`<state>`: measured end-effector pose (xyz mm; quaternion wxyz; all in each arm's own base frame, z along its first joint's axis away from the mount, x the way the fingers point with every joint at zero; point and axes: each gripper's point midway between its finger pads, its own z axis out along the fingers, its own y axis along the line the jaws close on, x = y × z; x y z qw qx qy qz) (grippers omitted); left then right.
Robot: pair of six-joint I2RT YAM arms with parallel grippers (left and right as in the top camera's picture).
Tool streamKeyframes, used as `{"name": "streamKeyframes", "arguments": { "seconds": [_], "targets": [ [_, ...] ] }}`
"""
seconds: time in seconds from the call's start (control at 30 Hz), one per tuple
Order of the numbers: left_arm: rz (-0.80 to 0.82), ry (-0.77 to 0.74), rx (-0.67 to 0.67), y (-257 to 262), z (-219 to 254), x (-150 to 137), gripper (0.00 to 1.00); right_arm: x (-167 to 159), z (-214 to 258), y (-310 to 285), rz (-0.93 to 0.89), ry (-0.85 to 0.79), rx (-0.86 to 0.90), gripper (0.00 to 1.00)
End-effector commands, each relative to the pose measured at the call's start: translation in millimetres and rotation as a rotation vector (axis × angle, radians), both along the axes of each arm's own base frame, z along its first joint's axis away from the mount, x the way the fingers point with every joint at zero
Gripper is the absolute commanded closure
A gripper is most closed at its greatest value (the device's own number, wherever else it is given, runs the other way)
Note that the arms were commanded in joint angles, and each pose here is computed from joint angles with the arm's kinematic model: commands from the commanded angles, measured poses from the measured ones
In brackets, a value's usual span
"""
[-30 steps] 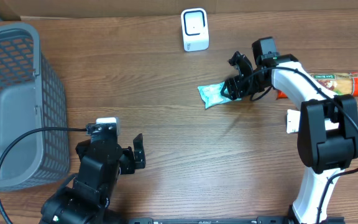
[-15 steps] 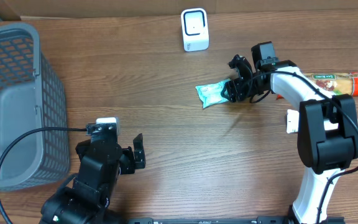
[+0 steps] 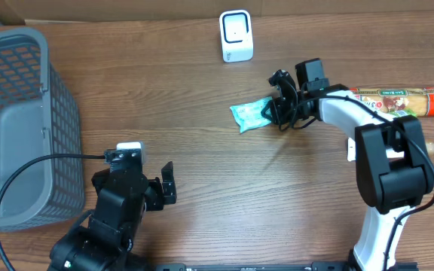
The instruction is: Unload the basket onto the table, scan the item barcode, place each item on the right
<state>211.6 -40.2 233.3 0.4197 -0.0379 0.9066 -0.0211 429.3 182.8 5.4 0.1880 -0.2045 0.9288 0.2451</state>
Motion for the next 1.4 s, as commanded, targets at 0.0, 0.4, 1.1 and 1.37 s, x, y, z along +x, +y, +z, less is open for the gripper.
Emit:
{"name": "streamKeyframes", "arguments": {
  "seconds": [0.0,0.4,1.1,1.37],
  "targets": [
    [0.012,-0.004,-0.003,1,-1,0,0.00,-28,-55,-10,-0.084,0.161,-0.087,0.92],
    [0.012,-0.004,-0.003,1,-1,0,0.00,-24,6,-6,-0.070,0.263,0.102,0.96],
    [0.012,-0.004,-0.003,1,-1,0,0.00,-15,252,-21,-0.116,-0.268,0.215,0.96],
    [0.012,-0.004,-0.003,1,-1,0,0.00,-41,298,-7,-0.083,-0.388,0.218,0.96]
  ]
}}
